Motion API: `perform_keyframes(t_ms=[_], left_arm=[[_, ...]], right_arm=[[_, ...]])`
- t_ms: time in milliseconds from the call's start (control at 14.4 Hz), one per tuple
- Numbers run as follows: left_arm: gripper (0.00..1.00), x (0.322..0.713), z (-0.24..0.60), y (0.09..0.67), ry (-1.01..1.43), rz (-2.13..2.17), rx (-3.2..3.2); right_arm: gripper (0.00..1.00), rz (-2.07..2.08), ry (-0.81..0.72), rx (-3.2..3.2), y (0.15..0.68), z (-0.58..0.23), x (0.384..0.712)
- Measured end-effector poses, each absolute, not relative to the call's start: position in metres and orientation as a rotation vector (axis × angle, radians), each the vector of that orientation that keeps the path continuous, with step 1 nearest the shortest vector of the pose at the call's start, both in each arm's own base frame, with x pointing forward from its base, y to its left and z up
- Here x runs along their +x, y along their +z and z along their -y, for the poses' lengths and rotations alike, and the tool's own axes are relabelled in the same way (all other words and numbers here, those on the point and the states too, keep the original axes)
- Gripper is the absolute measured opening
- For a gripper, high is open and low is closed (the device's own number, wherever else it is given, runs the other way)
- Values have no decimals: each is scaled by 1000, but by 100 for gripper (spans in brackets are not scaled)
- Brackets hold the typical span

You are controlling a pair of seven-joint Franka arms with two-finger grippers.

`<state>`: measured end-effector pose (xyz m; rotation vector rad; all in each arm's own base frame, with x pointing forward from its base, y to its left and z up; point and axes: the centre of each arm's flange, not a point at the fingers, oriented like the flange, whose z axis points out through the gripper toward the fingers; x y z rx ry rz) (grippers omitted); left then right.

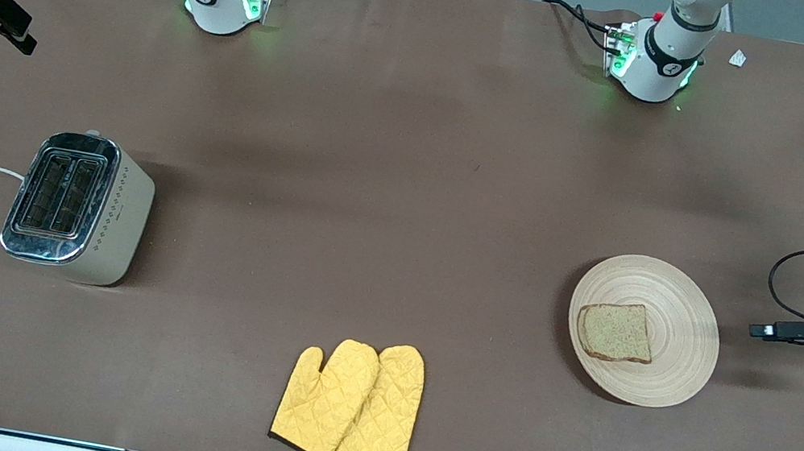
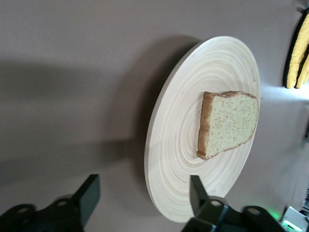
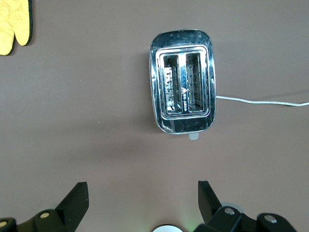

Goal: Move plate and put bread in toaster
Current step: 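Reach the left gripper to the wooden plate rim and grip it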

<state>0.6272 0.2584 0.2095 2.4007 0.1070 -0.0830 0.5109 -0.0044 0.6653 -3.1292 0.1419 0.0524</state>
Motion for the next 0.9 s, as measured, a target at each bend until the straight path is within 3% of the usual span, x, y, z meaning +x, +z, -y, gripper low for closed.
perform_keyframes(t_ms=[900], left_arm=[[63, 625, -247, 167, -69, -20, 2338]], right_arm=[[100, -140, 57, -3120, 665, 3, 511]])
